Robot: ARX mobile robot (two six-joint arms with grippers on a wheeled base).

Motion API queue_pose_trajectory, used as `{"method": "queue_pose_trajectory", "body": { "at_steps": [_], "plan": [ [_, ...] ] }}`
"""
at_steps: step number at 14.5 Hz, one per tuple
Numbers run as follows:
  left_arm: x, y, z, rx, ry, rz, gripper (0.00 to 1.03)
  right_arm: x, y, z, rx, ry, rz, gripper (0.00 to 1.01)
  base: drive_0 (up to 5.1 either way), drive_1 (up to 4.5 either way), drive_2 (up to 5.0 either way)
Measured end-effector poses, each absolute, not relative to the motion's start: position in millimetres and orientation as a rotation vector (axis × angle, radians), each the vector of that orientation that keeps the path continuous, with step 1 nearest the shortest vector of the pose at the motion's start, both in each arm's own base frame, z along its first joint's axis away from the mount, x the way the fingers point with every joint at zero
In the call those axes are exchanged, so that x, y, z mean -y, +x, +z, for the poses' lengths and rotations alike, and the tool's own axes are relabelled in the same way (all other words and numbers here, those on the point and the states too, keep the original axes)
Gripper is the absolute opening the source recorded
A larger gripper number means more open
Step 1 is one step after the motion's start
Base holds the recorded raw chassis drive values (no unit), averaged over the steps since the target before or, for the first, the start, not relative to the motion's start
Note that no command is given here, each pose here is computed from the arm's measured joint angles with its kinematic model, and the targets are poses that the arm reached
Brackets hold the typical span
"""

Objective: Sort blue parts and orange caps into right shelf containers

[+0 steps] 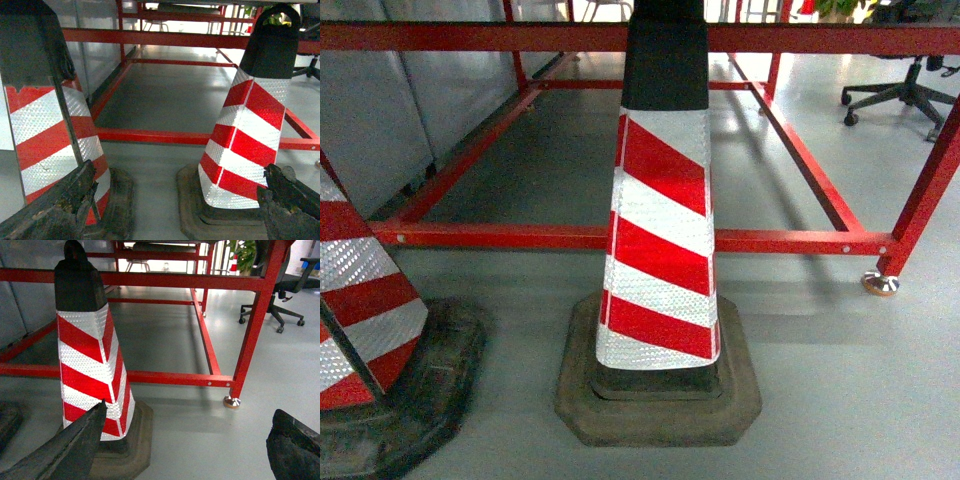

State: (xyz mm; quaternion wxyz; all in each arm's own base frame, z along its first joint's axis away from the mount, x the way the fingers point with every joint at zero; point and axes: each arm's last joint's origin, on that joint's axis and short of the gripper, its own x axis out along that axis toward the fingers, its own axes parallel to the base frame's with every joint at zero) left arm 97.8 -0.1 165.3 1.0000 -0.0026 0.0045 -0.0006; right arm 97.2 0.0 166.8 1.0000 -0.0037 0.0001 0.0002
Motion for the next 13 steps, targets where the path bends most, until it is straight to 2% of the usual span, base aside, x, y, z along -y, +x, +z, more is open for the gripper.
{"method": "queue_pose_trajectory", "body": {
  "at_steps": [13],
  "plan": [
    [0.1, 97.8, 165.7, -0.005, 0.001, -0.001, 0.98, 0.0, 97.2, 167.1, 0.003, 0.002, -0.001, 0.98, 0.0, 0.0, 0.0]
  ]
}}
